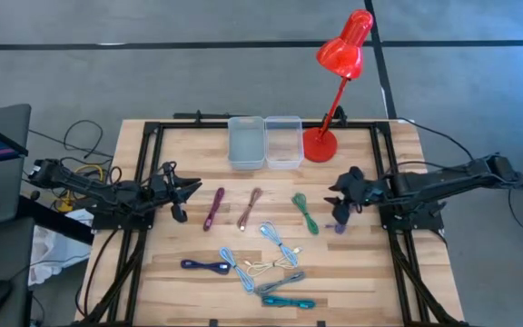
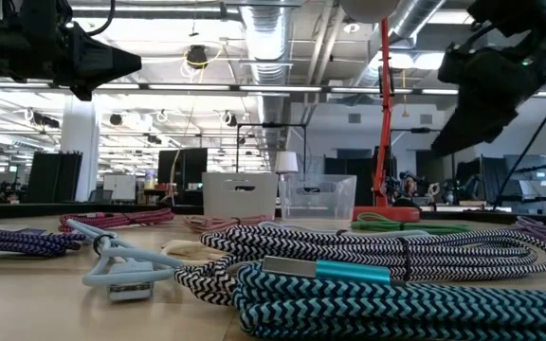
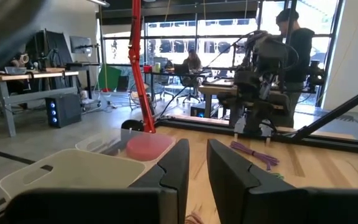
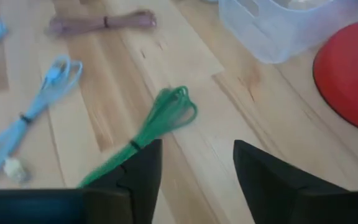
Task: Pick & Place USB Port
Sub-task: Put the green charger cable into the transparent bin
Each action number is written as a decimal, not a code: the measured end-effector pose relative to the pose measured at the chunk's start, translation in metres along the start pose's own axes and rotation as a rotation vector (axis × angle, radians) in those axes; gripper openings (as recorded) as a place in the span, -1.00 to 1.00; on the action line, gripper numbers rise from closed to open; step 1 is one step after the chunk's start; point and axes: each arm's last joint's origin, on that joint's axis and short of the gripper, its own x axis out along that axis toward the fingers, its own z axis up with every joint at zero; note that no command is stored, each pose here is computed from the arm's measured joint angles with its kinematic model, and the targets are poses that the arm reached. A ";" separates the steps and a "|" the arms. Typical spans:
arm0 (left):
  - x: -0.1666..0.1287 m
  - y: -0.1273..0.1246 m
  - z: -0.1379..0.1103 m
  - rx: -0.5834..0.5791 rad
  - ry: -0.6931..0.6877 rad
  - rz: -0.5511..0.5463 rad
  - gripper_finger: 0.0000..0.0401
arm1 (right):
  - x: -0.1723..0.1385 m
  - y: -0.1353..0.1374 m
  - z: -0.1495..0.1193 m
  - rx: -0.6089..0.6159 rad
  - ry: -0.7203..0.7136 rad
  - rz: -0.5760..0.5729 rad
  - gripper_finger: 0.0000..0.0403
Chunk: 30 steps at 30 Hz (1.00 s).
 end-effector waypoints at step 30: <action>0.000 0.002 0.000 0.028 0.010 0.085 -0.71 | 0.059 0.048 0.011 0.221 0.071 0.132 -0.23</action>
